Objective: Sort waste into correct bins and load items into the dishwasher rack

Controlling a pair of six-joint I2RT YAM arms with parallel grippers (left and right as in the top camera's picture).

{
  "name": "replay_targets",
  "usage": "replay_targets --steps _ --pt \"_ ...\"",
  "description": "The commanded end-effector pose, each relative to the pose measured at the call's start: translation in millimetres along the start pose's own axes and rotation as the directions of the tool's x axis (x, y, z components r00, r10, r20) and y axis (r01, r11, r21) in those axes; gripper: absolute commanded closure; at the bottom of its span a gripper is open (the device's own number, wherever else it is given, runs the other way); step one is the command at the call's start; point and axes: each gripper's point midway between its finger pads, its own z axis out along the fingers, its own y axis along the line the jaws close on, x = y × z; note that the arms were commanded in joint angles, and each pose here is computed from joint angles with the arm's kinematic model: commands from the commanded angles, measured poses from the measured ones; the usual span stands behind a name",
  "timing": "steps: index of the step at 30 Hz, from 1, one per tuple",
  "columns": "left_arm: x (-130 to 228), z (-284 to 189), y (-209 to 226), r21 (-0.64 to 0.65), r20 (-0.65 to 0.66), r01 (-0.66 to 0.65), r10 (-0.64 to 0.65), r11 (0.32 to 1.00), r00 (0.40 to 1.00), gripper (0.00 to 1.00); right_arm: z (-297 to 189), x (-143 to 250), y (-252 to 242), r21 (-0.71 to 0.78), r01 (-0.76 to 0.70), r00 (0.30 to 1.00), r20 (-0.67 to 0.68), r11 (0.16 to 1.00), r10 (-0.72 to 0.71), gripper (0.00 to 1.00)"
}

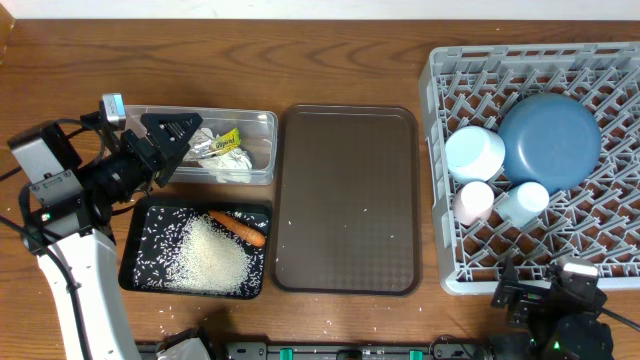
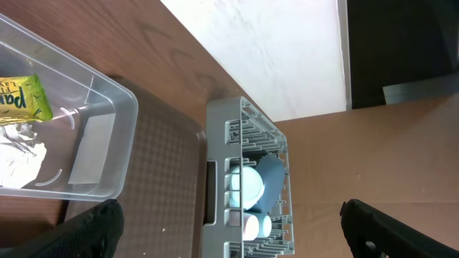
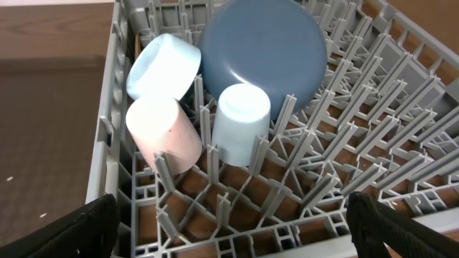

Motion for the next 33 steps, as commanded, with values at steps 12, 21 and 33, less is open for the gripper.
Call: replay_targets --steps 12,21,33 --pt "-2 -3 -3 0.0 0.011 -0.003 0.003 1.0 1.0 0.01 33 -73 29 -0.127 -0.098 0.912 0.385 0.987 0.14 0.01" --pt "-2 -3 -3 0.0 0.011 -0.003 0.003 1.0 1.0 0.01 50 -82 45 -0.22 -0.088 0.826 0.529 0.972 0.194 0.01" --pt "-2 -3 -3 0.0 0.011 -0.003 0.003 1.0 1.0 0.01 91 -22 53 -0.202 -0.068 0.909 0.39 0.977 0.144 0.01"
